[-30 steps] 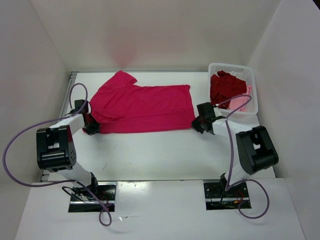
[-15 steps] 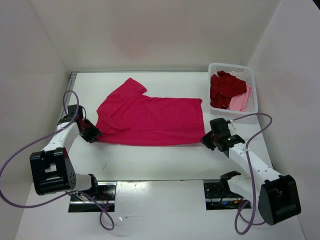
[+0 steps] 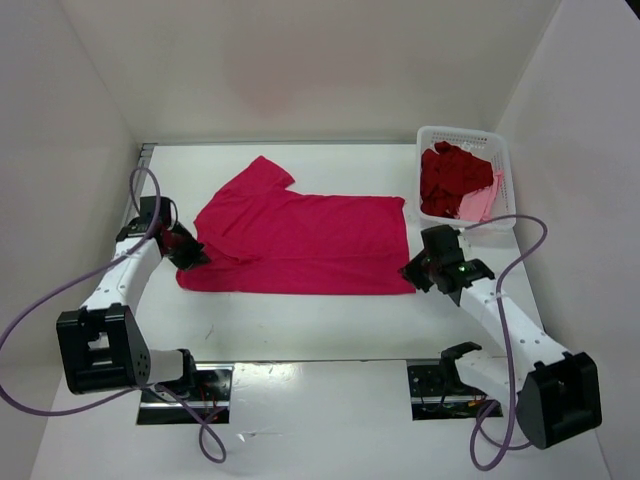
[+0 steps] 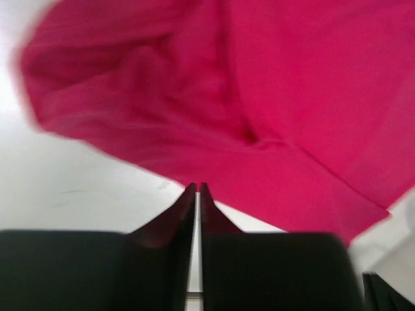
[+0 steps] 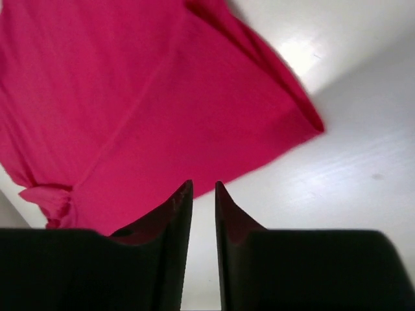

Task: Fold and stack the t-shirts
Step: Fold the flattened tshirt in 1/3 of the way

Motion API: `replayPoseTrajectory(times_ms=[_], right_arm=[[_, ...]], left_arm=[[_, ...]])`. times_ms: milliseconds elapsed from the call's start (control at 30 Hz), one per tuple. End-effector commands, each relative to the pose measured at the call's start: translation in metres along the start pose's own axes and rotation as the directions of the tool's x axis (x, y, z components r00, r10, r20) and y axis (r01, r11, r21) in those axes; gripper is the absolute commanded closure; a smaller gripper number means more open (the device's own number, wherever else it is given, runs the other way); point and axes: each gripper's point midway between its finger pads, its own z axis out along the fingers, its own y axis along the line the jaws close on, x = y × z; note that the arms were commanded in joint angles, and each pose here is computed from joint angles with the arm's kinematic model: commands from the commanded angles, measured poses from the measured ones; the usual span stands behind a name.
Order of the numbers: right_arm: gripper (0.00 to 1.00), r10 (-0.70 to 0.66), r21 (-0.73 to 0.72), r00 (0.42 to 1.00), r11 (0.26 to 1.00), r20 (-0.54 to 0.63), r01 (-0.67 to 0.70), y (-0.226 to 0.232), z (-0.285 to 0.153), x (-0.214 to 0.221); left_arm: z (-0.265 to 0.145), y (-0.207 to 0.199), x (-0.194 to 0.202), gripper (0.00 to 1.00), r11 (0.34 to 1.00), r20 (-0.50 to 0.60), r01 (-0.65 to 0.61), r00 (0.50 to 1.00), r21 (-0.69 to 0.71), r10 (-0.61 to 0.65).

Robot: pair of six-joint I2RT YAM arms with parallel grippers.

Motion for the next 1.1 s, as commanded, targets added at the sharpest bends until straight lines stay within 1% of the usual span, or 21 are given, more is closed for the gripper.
replayPoseTrajectory(times_ms=[0,67,100,133,200,233,300,367,433,533,667,700,833,933,967,1000,1067], right_arm=[[0.86,-0.102,-0.095,0.995,0.99,0.01,0.102,0.049,-0.001,-0.012],[0.95,-0.142,-0.113,0.99,0.983,0.021,0.144,0.061,-0.001,-0.011],[0.99,-0.16,-0.127,0.987,0.979,0.024,0.162,0.067,-0.001,-0.01],[1.0,-0.173,-0.121,0.985,0.977,0.011,0.173,0.066,0.001,-0.005],[1.0,-0.21,-0.139,0.978,0.968,0.008,0.209,0.072,0.001,-0.002],[1.0,-0.22,-0.146,0.976,0.965,0.004,0.218,0.076,0.0,0.0],[1.0,-0.243,-0.148,0.97,0.959,0.008,0.242,0.077,-0.001,-0.001],[0.97,-0.244,-0.153,0.97,0.958,0.001,0.241,0.078,-0.002,0.001],[0.95,-0.253,-0.163,0.967,0.954,0.009,0.251,0.079,-0.005,-0.001],[0.92,-0.258,-0.158,0.966,0.955,-0.016,0.252,0.075,-0.002,0.005],[0.91,-0.266,-0.158,0.964,0.952,-0.014,0.261,0.075,-0.002,0.005],[0.91,-0.265,-0.166,0.964,0.951,-0.009,0.26,0.078,-0.003,0.003],[0.9,-0.273,-0.175,0.962,0.948,-0.02,0.266,0.08,-0.004,0.007],[0.89,-0.274,-0.175,0.962,0.948,-0.02,0.266,0.08,-0.004,0.007],[0.89,-0.274,-0.175,0.962,0.948,-0.02,0.266,0.08,-0.004,0.007],[0.89,-0.274,-0.175,0.962,0.948,-0.02,0.266,0.08,-0.004,0.007],[0.89,-0.274,-0.175,0.962,0.948,-0.02,0.266,0.08,-0.004,0.007]], left_arm=[[0.005,-0.054,-0.011,1.0,0.986,0.065,-0.038,0.998,0.163,0.028],[0.014,-0.058,-0.023,1.0,0.986,0.101,-0.035,0.995,0.164,0.019],[0.02,-0.062,-0.026,0.95,0.983,0.1,-0.029,0.995,0.179,0.012],[0.023,-0.068,-0.026,0.9,0.979,0.093,-0.023,0.996,0.202,0.005],[0.033,-0.075,-0.025,0.79,0.973,0.079,-0.026,0.997,0.229,0.008],[0.036,-0.076,-0.026,0.77,0.972,0.082,-0.027,0.997,0.232,0.008],[0.05,-0.068,-0.024,0.72,0.981,0.057,-0.014,0.998,0.194,0.003],[0.054,-0.065,-0.028,0.68,0.985,0.078,-0.012,0.997,0.174,-0.001],[0.063,-0.059,-0.026,0.68,0.988,0.07,-0.007,0.998,0.154,-0.004],[0.069,-0.058,-0.021,0.68,0.991,0.064,-0.027,0.998,0.131,0.018],[0.072,-0.054,-0.018,0.68,0.994,0.062,-0.03,0.998,0.107,0.023],[0.075,-0.045,-0.017,0.68,0.997,0.065,-0.025,0.998,0.073,0.02],[0.079,-0.036,-0.013,0.68,0.998,0.076,-0.047,0.996,0.034,0.045],[0.081,-0.03,-0.013,0.67,0.999,0.084,-0.045,0.995,0.013,0.044],[0.082,-0.025,-0.009,0.67,0.999,0.069,-0.042,0.997,-0.002,0.042],[0.08,-0.025,-0.011,0.67,0.999,0.084,-0.043,0.996,-0.004,0.043],[0.078,-0.027,-0.012,0.64,0.999,0.091,-0.044,0.995,0.002,0.043]])
